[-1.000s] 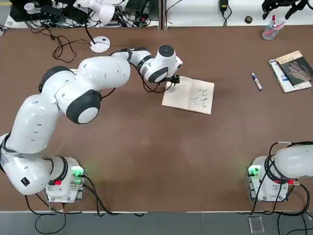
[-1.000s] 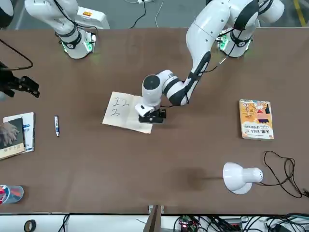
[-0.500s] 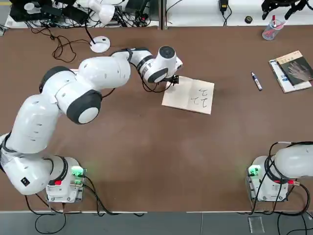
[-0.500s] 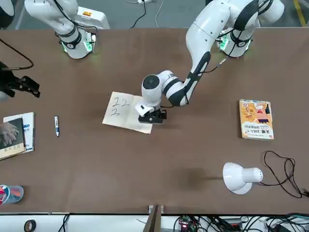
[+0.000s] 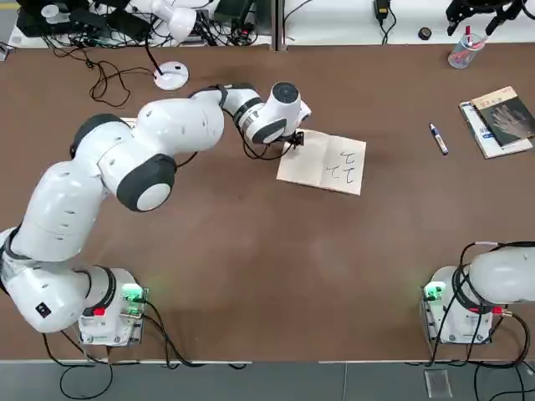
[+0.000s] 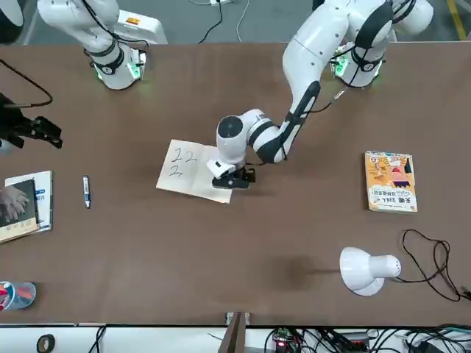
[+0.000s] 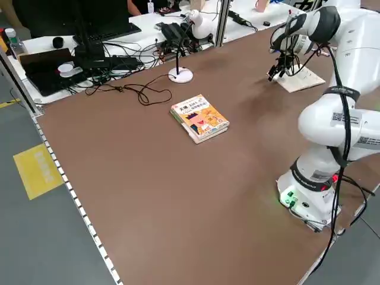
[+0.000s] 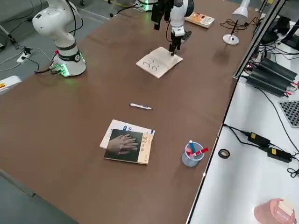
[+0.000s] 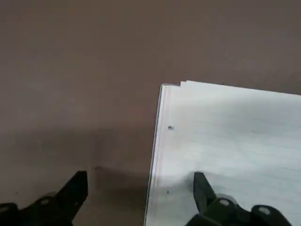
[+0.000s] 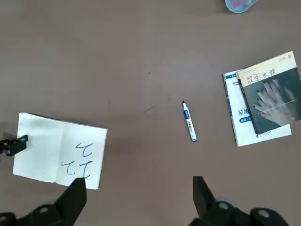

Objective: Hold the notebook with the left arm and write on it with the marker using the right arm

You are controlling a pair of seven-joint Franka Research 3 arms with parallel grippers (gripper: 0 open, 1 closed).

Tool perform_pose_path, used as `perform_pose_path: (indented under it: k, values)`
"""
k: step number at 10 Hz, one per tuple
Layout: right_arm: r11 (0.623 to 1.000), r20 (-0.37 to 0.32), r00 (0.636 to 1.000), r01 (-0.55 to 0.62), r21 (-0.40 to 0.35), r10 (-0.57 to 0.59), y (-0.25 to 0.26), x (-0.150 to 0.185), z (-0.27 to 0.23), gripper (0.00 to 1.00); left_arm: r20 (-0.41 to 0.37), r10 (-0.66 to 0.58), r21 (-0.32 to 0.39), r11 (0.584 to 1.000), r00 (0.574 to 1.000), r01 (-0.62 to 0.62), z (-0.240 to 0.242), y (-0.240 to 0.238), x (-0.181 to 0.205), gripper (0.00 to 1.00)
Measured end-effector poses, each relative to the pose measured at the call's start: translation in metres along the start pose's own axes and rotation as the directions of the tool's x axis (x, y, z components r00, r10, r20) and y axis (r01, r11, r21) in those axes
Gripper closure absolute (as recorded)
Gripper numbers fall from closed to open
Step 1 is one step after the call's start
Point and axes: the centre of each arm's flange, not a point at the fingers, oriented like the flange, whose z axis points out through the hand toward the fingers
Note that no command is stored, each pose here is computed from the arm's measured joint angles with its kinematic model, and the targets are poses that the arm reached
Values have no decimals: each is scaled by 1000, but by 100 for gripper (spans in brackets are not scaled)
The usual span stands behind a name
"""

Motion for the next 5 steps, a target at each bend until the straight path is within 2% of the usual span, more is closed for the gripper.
perform_pose_path:
  k: [5]
  values:
    - [1000,17,1000,0,-2,0,0,-2,2,0,-1,0,-1,1000,1000,0,1,0,0,0]
